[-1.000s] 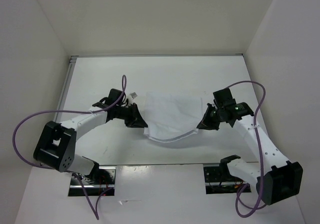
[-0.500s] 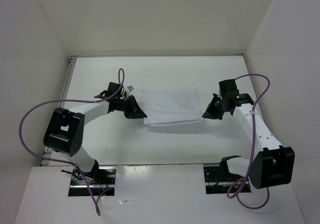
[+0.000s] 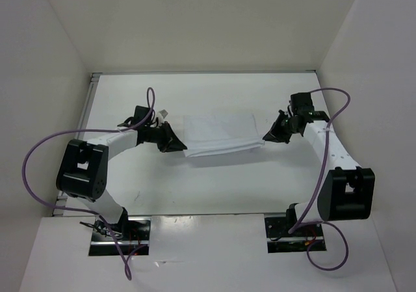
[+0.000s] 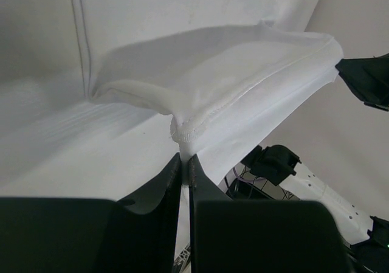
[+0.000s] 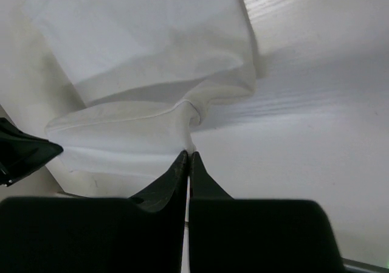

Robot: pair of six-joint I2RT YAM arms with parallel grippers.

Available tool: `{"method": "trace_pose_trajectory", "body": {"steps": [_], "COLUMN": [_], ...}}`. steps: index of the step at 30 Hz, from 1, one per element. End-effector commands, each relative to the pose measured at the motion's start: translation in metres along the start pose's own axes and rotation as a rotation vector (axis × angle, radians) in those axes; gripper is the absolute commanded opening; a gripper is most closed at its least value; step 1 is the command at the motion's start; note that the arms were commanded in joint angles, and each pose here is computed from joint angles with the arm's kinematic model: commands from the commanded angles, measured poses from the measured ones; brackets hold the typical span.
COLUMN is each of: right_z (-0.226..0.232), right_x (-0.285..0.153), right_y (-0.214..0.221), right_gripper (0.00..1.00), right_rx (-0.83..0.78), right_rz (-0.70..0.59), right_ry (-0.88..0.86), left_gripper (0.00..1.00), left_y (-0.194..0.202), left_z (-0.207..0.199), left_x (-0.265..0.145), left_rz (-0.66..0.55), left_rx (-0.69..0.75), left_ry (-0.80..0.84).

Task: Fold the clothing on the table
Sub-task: Fold the skirt

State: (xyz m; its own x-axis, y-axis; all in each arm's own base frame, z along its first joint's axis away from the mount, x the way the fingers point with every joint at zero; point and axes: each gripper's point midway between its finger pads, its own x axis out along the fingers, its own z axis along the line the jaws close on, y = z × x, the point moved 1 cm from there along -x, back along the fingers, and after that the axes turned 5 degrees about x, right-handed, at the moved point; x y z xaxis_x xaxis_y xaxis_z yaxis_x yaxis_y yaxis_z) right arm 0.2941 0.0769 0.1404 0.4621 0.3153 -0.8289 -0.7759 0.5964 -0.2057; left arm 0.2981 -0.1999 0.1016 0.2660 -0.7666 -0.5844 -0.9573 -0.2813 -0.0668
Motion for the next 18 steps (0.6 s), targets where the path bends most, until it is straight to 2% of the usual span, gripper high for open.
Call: {"method": "trace_pose_trajectory", "body": {"steps": [1,12,15,18], "right_z": [0.029,0.036,0.039,0.034], "right_x": [-0.001,0.043,0.052,0.064], "right_y": [-0.036,-0.062,-0.063,-0.066], "right_gripper": [0.01,0.03,0.05,0.1], "right_rx": [-0.079,-0.086,-0.094,-0.086], "right_rz": [-0.107,-0.079,-0.071,-0.059], "right_ry": [-0.078,-0.061,-0.062,-0.041], "left_gripper": [0.12,0.13,0.21,0.41], "left_y": [-0.014,-0.06,-0.072,-0.09], "left_z": [0.001,0.008,0.009,0.01], "left_x": [-0.001,0.015,0.022,0.029], "left_rz": [-0.024,-0.061,-0.067,-0.084], "left_rx": [-0.003,-0.043,-0.054,-0.066], "left_ry": [0.003,0.007,0.012,0.021]}}
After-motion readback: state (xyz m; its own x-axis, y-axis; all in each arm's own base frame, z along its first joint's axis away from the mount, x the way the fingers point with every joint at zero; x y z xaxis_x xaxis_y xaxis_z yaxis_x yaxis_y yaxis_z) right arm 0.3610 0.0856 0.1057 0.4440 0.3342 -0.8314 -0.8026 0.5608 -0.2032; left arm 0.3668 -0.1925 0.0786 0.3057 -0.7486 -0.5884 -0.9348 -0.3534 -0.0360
